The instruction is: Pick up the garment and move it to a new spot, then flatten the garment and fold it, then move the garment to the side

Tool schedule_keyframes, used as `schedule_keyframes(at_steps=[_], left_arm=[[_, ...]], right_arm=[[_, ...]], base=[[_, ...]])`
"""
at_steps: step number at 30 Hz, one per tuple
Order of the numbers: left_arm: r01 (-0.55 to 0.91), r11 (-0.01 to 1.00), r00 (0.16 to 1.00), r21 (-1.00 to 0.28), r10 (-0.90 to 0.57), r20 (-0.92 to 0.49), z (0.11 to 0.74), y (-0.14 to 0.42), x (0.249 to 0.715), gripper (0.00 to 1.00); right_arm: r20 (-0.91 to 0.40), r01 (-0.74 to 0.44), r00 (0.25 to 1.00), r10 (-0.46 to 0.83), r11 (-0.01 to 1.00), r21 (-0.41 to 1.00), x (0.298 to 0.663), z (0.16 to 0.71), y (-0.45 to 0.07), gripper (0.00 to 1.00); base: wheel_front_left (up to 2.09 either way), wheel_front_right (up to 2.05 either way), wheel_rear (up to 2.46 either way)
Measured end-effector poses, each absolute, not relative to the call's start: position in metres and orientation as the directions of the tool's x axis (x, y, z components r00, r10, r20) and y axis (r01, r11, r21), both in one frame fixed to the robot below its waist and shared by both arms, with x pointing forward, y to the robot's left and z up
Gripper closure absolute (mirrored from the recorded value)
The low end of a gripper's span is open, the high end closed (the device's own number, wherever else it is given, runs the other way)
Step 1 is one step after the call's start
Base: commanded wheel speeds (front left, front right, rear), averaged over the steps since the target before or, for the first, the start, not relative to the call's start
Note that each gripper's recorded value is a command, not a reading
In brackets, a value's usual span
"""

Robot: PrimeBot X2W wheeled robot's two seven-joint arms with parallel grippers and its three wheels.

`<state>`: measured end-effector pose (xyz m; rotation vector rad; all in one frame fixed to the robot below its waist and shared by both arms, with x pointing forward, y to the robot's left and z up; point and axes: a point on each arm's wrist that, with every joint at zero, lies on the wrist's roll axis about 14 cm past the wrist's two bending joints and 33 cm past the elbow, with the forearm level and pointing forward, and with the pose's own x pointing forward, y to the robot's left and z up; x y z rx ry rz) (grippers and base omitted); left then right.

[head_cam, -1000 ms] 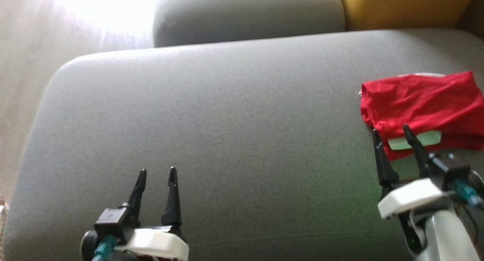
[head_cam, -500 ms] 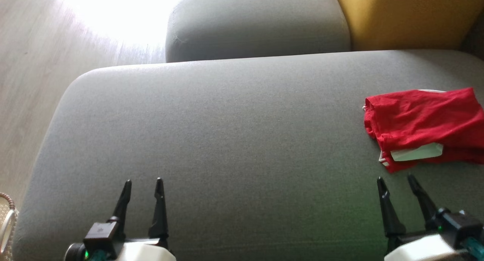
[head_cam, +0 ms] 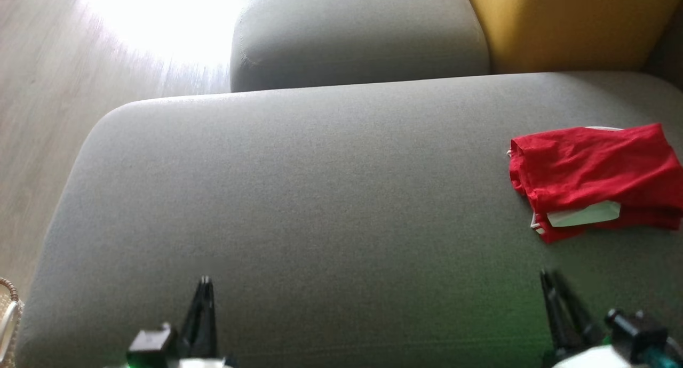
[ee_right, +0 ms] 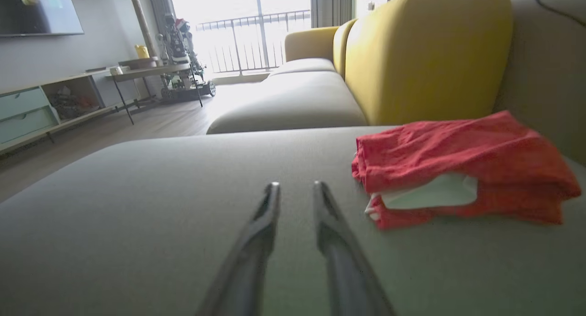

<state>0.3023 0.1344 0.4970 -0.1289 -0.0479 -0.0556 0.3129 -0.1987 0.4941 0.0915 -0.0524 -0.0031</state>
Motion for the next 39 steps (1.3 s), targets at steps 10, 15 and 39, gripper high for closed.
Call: schedule_keyframes(at_steps=[10, 15, 39], left_arm=[[0.018, 0.979, 0.996, -0.204, -0.036, -0.081, 0.461, 0.139, 0.289, 1.0], [0.007, 0.965, 0.994, -0.261, -0.034, -0.102, 0.457, 0.14, 0.29, 1.0], [-0.06, 0.859, 0.989, -0.509, -0.02, -0.149, 0.454, 0.149, 0.309, 1.0]], right_arm=[[-0.061, 0.035, 0.998, -0.025, 0.984, 0.175, 0.302, 0.461, -0.201, 1.0], [-0.071, 0.053, 0.997, -0.037, 0.972, 0.23, 0.302, 0.46, -0.203, 1.0], [-0.107, 0.117, 0.992, -0.074, 0.866, 0.485, 0.314, 0.458, -0.208, 1.0]], base=[[0.0, 0.0, 0.0], [0.0, 0.0, 0.0], [0.0, 0.0, 0.0]])
